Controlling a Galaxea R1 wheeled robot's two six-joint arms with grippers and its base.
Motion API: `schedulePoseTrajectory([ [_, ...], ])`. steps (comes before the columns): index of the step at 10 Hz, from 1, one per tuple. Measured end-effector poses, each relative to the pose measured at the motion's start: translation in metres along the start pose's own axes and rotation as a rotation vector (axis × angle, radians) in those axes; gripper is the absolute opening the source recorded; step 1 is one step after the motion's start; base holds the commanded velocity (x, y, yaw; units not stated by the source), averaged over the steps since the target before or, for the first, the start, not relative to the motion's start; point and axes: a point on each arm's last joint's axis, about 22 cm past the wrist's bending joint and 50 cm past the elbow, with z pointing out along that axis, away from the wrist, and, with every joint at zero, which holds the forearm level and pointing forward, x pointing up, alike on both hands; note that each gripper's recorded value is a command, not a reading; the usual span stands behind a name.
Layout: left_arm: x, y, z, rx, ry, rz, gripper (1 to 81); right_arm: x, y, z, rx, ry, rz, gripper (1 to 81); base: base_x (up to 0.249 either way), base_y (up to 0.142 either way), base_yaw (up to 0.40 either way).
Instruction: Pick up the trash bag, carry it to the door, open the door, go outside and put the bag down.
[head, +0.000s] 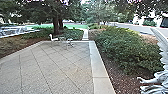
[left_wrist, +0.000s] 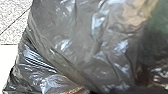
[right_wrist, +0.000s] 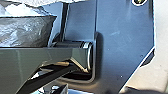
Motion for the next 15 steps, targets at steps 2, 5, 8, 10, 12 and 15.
schedulePoseTrajectory([
  [2,-0.007,0.0,0.0,0.0,-0.002,-0.006,1.0,-0.009,0.001,0.0,-0.001,-0.014,-0.001,81.1,0.0,0.0,0.0],
  [5,-0.024,-0.002,-0.002,-0.001,0.012,-0.085,1.0,-0.002,0.002,-0.001,-0.003,-0.046,-0.073,81.1,0.0,0.0,0.0],
  [8,-0.044,-0.007,-0.004,0.003,0.043,-0.182,1.0,0.014,0.006,-0.002,-0.009,-0.08,-0.171,81.1,0.0,0.0,0.0],
  [10,-0.048,-0.006,-0.006,-0.009,0.053,-0.208,1.0,0.018,0.008,-0.002,-0.012,-0.092,-0.201,81.1,0.0,0.0,0.0],
  [12,-0.033,-0.002,-0.012,-0.053,0.071,-0.204,1.0,0.017,0.006,-0.003,0.006,-0.095,-0.198,81.1,0.0,0.0,0.0],
  [15,-0.013,-0.015,-0.031,-0.107,0.093,-0.213,1.0,0.015,-0.009,-0.011,0.088,-0.102,-0.198,81.1,0.0,0.0,0.0],
])
